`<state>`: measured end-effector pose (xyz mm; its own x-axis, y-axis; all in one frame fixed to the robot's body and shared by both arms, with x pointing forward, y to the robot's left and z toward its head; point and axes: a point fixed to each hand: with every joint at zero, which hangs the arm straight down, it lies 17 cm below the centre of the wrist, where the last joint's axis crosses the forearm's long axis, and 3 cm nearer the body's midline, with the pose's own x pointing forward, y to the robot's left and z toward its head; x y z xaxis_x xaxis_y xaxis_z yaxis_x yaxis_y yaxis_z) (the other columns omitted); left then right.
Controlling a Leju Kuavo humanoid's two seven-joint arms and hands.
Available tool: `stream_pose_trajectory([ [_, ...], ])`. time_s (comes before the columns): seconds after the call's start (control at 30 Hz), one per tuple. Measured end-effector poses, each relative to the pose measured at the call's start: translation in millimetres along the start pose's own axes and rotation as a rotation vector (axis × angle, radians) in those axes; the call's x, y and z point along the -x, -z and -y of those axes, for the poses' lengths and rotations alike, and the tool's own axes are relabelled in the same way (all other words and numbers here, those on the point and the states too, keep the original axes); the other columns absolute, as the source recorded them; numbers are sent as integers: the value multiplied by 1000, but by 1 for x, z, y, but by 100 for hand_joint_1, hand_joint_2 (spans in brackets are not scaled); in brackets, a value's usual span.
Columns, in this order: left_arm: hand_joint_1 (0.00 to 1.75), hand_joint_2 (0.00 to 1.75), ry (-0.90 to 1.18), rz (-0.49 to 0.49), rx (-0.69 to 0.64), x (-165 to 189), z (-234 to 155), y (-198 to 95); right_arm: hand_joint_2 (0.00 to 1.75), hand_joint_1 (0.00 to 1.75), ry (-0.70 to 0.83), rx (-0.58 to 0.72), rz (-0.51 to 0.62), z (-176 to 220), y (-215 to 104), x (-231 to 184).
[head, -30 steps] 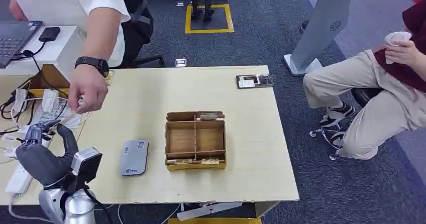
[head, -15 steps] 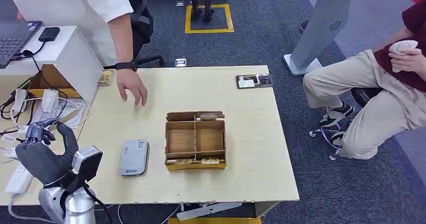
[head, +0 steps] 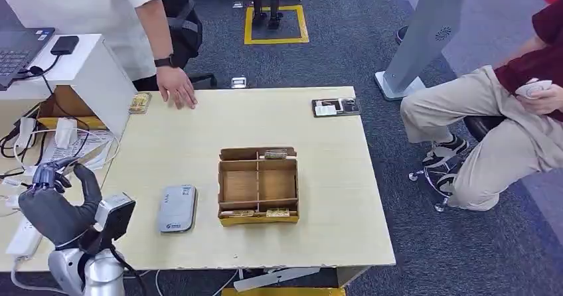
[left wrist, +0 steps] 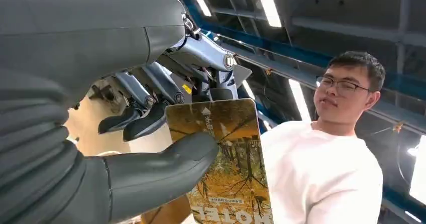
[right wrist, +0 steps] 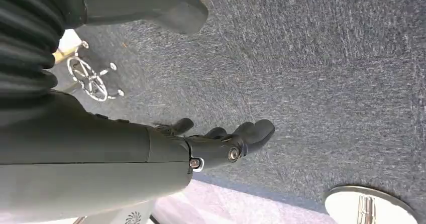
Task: Pass the card to the sensor for recognition and then transmit it.
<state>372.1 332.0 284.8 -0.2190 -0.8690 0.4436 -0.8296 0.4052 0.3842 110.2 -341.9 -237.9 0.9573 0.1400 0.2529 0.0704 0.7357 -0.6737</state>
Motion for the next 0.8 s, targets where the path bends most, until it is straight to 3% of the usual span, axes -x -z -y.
stream_pose_trajectory([
  [0.8,175,175,212,-182,64,68,-14,-23,175,0,15,4,-23,2,1,4],
])
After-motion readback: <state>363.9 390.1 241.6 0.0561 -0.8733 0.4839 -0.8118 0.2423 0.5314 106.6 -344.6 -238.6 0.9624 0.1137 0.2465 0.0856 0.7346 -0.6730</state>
